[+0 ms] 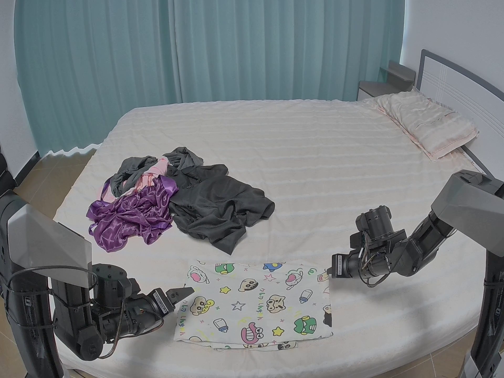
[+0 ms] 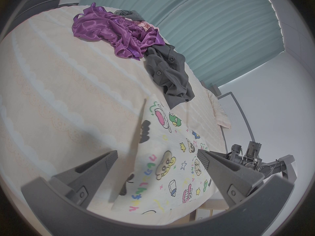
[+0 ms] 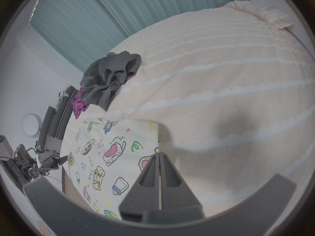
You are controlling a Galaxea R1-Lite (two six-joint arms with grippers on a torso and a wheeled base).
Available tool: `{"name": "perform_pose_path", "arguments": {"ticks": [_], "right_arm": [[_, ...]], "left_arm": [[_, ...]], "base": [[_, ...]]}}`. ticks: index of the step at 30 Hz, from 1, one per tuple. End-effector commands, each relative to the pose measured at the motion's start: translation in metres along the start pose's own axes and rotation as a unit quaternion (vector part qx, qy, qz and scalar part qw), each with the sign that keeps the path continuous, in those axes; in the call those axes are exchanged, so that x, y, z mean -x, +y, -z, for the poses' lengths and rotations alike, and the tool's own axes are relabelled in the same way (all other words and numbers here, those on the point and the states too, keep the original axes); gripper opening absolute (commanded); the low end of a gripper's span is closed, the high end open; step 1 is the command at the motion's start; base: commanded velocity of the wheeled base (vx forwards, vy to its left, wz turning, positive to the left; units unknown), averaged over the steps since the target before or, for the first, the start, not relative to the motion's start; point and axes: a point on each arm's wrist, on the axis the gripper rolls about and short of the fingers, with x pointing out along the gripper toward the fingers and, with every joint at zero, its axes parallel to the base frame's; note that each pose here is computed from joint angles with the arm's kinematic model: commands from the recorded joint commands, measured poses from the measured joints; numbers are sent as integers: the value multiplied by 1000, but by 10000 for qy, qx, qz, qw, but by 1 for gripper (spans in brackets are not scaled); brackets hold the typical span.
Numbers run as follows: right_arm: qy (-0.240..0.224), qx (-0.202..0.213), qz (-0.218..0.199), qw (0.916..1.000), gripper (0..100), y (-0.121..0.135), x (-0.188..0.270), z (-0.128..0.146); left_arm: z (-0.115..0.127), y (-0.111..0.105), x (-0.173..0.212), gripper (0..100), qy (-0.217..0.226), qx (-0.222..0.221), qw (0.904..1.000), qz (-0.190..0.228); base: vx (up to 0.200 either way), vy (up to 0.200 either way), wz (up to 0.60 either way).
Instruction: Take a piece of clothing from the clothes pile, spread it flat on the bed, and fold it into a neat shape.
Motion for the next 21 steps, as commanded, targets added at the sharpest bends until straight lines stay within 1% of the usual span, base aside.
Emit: {"name": "perform_pose_path", "arguments": {"ticks": [1, 10, 11, 14, 18, 21], "right_arm": [[12, -20, 36, 10000, 0, -4, -2, 0], [-37, 4, -19, 10000, 0, -1, 0, -3], [-37, 4, -19, 10000, 100, -1, 0, -3], [-83, 13, -46, 10000, 100, 0, 4, -3], [-314, -75, -112, 9994, 100, 4, 21, -11], [-702, -361, -157, 9968, 100, 4, 62, -18]], "left_arm": [[-1, -1, 0, 100, -56, -15, 10000, 66], [-1, -1, 0, 100, -56, -15, 10000, 66], [-1, -1, 0, 100, -56, -15, 10000, 66], [-2, -2, 0, 100, -71, -29, 9999, 74], [-4, -4, 3, 100, -148, -72, 9998, 119], [-16, -17, 16, 100, -538, -119, 9978, 361]], "base": [[0, 0, 0], [0, 0, 0], [0, 0, 0], [0, 0, 0], [0, 0, 0], [0, 0, 0]]}}
